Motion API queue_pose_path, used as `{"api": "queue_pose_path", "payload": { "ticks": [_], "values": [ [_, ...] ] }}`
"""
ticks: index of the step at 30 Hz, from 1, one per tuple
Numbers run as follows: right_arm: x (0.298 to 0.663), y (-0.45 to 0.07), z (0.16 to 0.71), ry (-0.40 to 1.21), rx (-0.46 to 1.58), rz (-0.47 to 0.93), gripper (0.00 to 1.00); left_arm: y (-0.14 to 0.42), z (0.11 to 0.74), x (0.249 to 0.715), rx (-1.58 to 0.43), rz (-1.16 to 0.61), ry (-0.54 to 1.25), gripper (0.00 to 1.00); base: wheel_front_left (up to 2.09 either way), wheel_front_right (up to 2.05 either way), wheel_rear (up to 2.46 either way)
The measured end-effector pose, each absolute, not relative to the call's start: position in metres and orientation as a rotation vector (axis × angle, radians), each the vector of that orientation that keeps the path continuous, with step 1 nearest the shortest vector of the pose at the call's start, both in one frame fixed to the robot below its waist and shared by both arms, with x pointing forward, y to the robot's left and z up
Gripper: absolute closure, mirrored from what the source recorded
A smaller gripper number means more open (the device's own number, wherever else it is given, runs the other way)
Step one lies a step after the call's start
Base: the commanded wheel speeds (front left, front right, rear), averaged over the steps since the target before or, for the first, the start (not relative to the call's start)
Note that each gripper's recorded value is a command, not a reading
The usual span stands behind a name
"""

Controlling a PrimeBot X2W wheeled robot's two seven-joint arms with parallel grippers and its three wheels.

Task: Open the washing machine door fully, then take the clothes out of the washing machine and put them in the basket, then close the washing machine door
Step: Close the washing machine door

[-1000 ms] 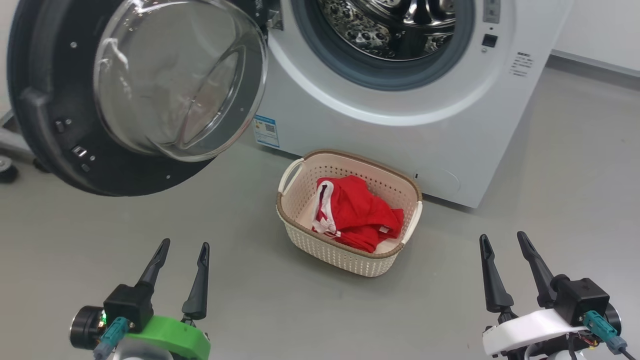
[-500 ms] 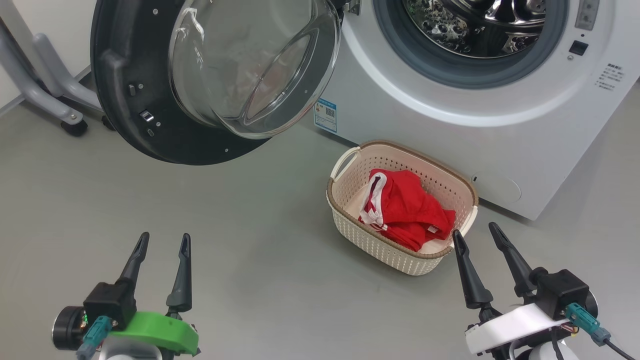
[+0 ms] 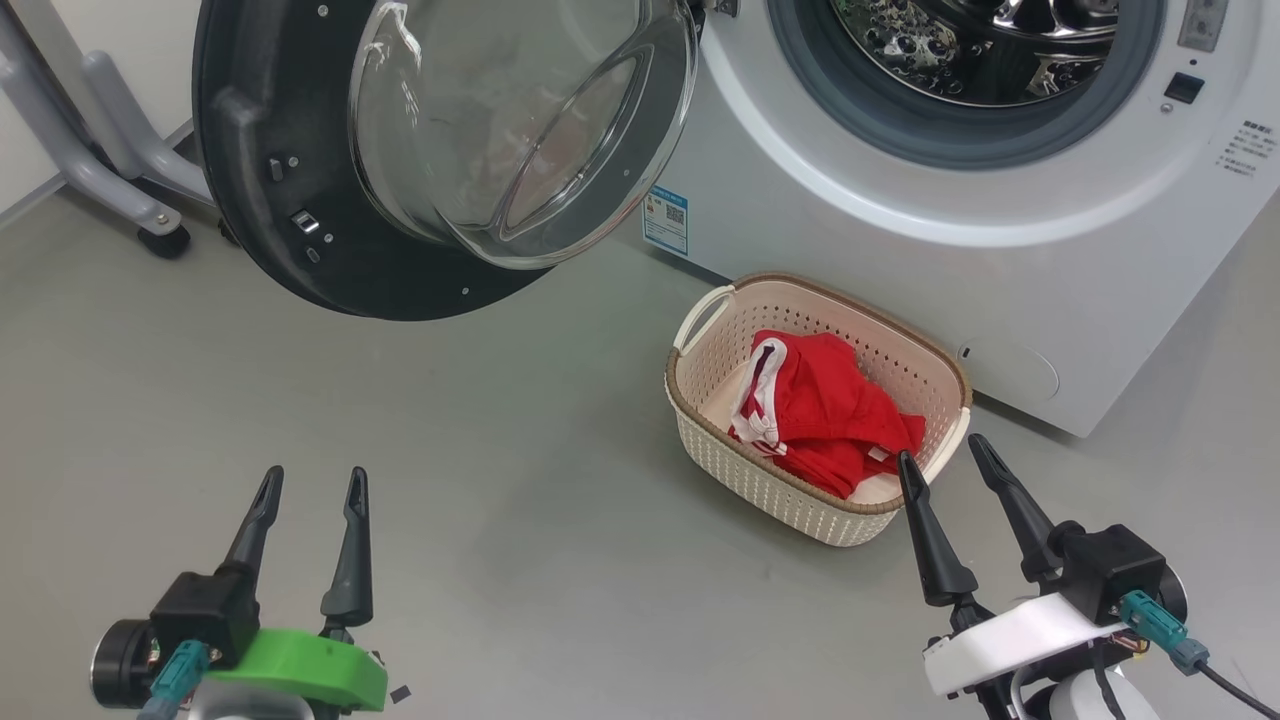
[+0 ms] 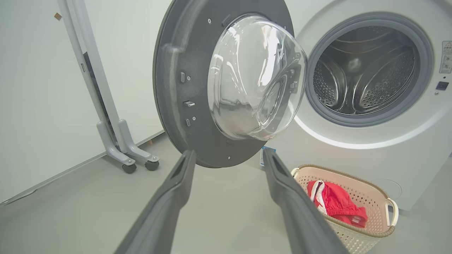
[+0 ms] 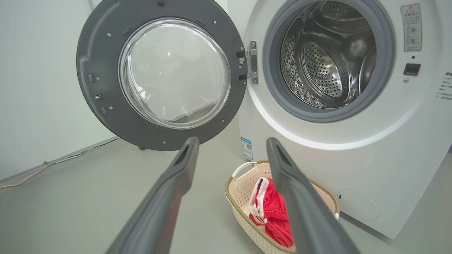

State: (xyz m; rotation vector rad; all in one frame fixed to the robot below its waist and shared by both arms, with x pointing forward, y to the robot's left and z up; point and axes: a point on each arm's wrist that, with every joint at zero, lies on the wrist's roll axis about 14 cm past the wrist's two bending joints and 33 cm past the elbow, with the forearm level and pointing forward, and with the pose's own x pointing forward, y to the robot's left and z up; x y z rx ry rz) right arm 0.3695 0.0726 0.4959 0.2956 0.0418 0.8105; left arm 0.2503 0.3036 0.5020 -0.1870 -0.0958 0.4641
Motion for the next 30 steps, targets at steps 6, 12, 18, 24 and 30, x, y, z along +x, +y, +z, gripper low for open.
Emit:
{"api": "queue_pose_path", "payload": {
  "ticks": [6, 12, 18, 24, 30],
  "values": [
    [0.3695, 0.0714, 0.4941, 0.050, 0.300, 0.805, 0.00, 0.3022, 0.4994, 0.2483, -0.190, 0.464, -0.089, 0.00, 0.00, 0.00, 0.00],
    [0.3700, 0.0698, 0.4929, 0.054, 0.299, 0.801, 0.00, 0.3015, 0.5001, 0.2489, -0.190, 0.461, -0.091, 0.00, 0.00, 0.00, 0.00],
    [0.3710, 0.0679, 0.4939, 0.050, 0.298, 0.794, 0.00, 0.3010, 0.5006, 0.2489, -0.192, 0.459, -0.094, 0.00, 0.00, 0.00, 0.00],
    [0.3713, 0.0666, 0.4938, 0.050, 0.295, 0.790, 0.00, 0.3007, 0.5012, 0.2488, -0.193, 0.457, -0.097, 0.00, 0.00, 0.00, 0.00],
    [0.3711, 0.0664, 0.4945, 0.048, 0.294, 0.789, 0.00, 0.3003, 0.5015, 0.2489, -0.188, 0.455, -0.097, 0.00, 0.00, 0.00, 0.00]
  ]
}}
